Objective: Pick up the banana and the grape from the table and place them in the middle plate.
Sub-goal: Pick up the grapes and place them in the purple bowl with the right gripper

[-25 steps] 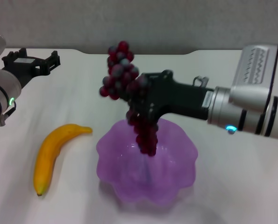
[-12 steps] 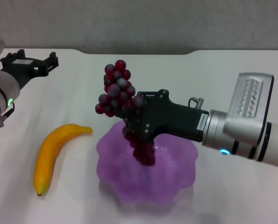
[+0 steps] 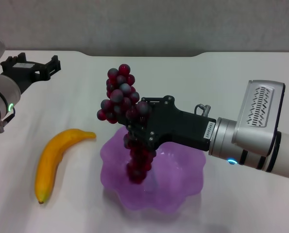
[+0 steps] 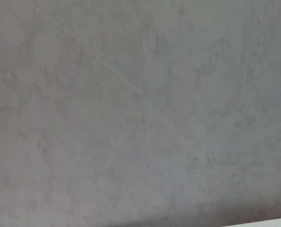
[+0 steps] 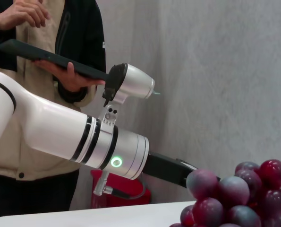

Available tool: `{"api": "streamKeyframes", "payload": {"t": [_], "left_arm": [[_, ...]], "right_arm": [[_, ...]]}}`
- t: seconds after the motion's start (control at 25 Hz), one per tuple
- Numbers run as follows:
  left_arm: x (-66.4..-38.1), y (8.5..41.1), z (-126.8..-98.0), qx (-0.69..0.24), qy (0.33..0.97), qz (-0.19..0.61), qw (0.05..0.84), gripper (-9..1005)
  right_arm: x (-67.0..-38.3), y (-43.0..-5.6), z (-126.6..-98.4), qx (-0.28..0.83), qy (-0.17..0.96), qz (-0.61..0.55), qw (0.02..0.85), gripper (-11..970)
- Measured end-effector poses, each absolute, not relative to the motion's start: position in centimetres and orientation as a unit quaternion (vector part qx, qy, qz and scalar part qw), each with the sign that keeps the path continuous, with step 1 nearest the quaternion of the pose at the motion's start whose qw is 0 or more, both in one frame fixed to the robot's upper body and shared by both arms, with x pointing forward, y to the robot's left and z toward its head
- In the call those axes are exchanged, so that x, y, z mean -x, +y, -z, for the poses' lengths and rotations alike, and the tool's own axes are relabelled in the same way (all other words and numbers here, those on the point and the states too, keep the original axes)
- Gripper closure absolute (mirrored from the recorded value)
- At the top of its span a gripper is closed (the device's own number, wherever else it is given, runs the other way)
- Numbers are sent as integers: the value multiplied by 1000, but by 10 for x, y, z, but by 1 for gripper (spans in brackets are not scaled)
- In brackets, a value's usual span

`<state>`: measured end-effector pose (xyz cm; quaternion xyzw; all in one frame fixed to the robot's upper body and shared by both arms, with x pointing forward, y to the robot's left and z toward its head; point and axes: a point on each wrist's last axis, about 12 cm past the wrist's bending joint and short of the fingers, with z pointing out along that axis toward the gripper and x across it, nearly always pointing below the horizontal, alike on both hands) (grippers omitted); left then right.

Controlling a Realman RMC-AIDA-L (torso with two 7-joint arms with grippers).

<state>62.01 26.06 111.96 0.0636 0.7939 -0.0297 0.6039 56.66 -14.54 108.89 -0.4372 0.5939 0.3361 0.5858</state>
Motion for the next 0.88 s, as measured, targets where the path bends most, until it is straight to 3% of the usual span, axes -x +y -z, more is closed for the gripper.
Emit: {"api": "streamKeyframes", "payload": {"t": [0.76, 0.88], "left_arm": [[-620, 261, -1120, -63, 794, 30, 604, 118], [-620, 261, -1120, -63, 794, 30, 604, 119]], "right_arm": [[-566, -153, -1088, 402, 606, -344, 594, 557], [-564, -152, -1087, 405, 605, -347, 592, 414]]}}
